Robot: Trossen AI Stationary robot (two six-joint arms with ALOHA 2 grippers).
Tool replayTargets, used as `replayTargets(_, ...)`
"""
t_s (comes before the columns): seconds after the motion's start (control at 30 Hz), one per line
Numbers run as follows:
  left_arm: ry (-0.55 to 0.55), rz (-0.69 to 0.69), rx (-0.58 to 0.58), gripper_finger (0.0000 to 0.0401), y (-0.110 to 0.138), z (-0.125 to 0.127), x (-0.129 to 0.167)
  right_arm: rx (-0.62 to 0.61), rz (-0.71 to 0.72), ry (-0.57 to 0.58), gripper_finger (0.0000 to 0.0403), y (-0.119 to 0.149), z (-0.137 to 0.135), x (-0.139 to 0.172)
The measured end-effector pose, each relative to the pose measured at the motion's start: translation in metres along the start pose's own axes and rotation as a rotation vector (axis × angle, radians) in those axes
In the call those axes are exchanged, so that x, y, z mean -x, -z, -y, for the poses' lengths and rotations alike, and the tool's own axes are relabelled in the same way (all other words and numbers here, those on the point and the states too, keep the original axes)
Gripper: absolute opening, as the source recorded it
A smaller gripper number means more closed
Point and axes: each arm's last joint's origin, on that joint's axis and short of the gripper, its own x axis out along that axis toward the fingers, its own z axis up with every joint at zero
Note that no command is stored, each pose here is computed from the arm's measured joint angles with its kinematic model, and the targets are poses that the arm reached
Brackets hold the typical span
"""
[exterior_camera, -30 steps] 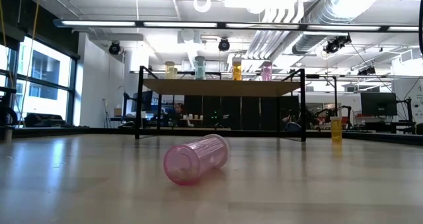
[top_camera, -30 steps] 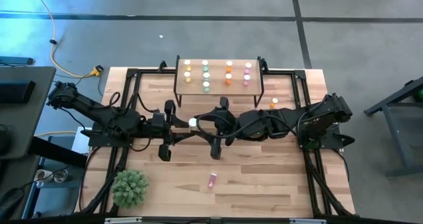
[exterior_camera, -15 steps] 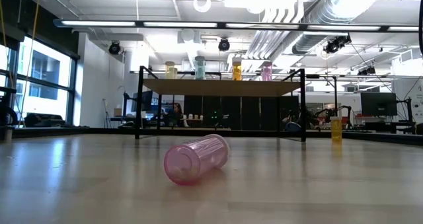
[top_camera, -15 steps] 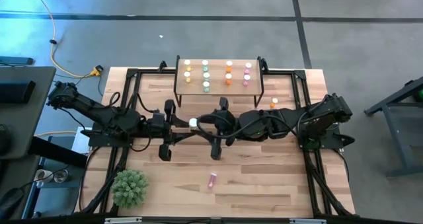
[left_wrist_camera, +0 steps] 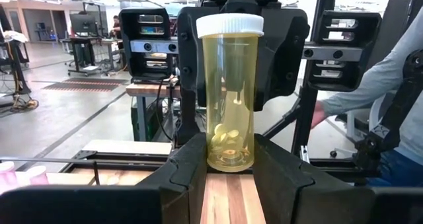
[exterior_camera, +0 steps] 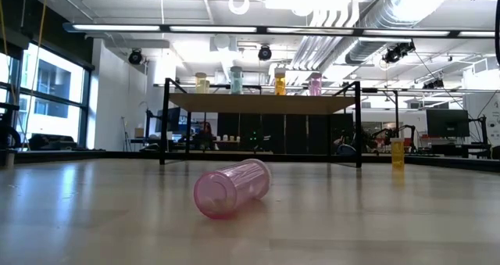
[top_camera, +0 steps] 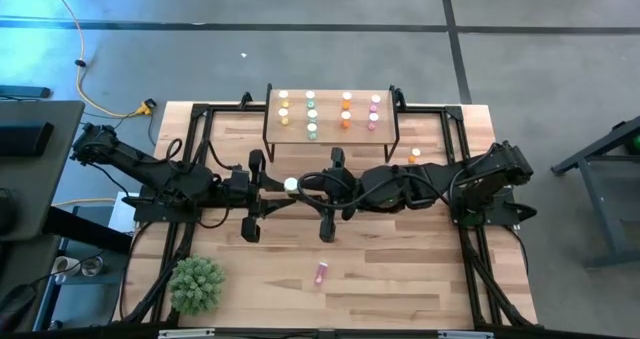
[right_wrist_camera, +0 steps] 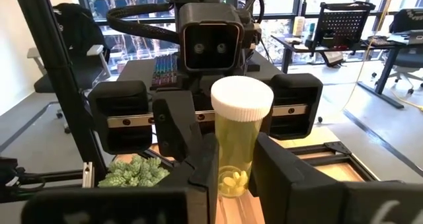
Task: Pick and place medicine bottles onto shelf by color
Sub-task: Put the yellow pill bottle on the shelf aligned with the other yellow pill bottles
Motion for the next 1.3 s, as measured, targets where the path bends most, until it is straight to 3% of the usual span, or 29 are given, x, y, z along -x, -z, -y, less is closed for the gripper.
replayTargets(0.3, -0.028, -0.039, -0.001, 0.0105, 0.004, -0.001, 0.000, 0.003, -0.026, 0.005, 0.0056, 0.003, 0.001, -0.001)
replayTargets(0.57, -0.039, -0.065, -0.012, 0.0170, 0.007, -0.001, 0.000, -0.029, -0.073, 0.025, 0.0056, 0.007, 0.005, -0.002)
replayTargets(0.73, -0.113, -0.117, -0.008, 0.0214, 0.012, -0.004, 0.002, -0.043, -0.094, 0.061, 0.0056, 0.010, 0.007, -0.002)
replayTargets(0.87, -0.142, -0.152, 0.056, 0.0237, 0.012, -0.008, 0.010, -0.062, -0.159, 0.094, 0.0056, 0.017, 0.011, -0.002)
replayTargets(1.1, -0.156, -0.208, 0.139, 0.0237, 0.007, -0.018, 0.033, -0.121, -0.274, 0.153, 0.0056, 0.030, 0.024, -0.005)
replayTargets(1.3, -0.172, -0.292, 0.165, 0.0232, 0.009, -0.027, 0.053, -0.182, -0.360, 0.125, 0.0056, 0.045, 0.031, -0.019)
